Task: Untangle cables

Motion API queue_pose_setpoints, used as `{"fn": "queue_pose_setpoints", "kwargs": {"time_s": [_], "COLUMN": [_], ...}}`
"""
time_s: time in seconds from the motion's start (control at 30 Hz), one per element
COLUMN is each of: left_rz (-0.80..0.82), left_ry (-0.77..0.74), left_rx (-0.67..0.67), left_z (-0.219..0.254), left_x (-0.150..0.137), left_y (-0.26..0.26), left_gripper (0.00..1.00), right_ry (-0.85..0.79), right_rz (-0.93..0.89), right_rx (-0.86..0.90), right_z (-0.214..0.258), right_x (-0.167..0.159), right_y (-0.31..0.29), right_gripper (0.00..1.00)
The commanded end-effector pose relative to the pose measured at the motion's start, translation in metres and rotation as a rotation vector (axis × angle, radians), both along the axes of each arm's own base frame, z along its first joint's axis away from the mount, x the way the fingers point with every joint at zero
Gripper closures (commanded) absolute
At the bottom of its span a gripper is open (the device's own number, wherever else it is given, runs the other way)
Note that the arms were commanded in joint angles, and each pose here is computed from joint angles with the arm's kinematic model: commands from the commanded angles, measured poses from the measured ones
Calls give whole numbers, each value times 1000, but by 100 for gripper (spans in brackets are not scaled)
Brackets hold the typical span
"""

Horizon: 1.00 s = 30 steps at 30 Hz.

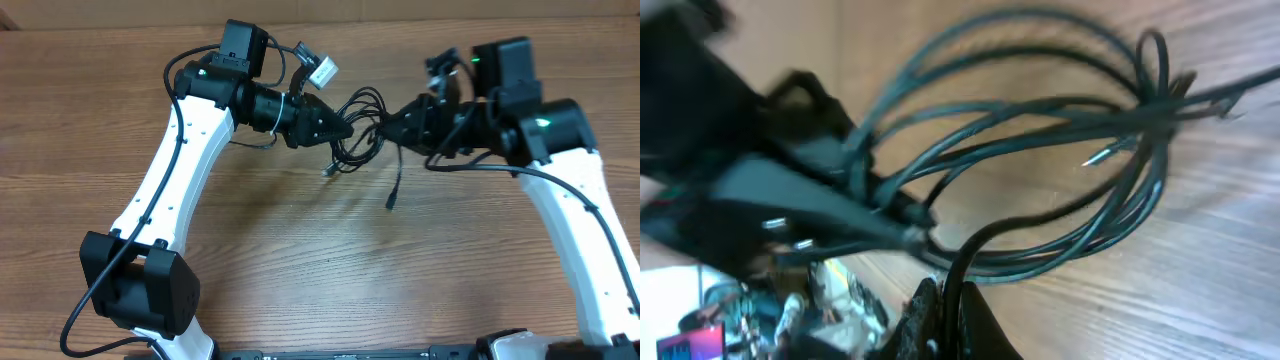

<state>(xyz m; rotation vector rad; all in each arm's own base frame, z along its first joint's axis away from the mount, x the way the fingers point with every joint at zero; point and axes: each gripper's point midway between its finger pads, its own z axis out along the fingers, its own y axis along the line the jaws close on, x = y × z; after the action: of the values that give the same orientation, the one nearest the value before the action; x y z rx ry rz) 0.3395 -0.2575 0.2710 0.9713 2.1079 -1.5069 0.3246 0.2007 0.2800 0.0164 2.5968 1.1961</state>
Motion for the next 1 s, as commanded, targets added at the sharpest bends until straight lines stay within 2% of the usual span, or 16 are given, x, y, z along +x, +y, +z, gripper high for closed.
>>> {"fn": "queue_pose_setpoints", "kwargs": {"time_s": [0.0, 0.17, 0.33, 0.5, 0.53, 0.63, 0.67, 0.7, 0.9, 0.97], "left_rz": [-62, -97, -133, -125, -126, -122, -115, -103, 35, 142], "left_ry": [25, 47, 62, 107, 107, 105, 103, 98, 103, 157], "left_rx": [-175, -289, -371, -363, -363, -360, -354, -340, -169, -53], "left_z": [46, 66, 80, 80, 80, 80, 79, 76, 47, 27], "left_x": [-16, -19, -24, -24, -24, -23, -22, -19, 4, 17], "left_y": [-3, 4, 8, 8, 8, 9, 9, 10, 19, 25], "left_gripper": [96, 96, 96, 96, 96, 96, 96, 96, 96, 96], "right_ry": [19, 46, 54, 64, 64, 57, 61, 72, 78, 78], "right_rz": [13, 4, -59, -114, -122, -123, -120, -120, -124, -143], "right_rx": [-48, -91, -64, -24, -15, -10, -10, -17, -52, -83], "right_z": [-12, -29, -31, -32, -32, -31, -31, -33, -29, -26], "right_x": [3, 7, 24, 41, 44, 46, 45, 43, 32, 26], "right_y": [14, 25, 31, 37, 38, 39, 39, 38, 19, 6], "right_gripper": [96, 96, 96, 95, 89, 45, 35, 29, 27, 27]}}
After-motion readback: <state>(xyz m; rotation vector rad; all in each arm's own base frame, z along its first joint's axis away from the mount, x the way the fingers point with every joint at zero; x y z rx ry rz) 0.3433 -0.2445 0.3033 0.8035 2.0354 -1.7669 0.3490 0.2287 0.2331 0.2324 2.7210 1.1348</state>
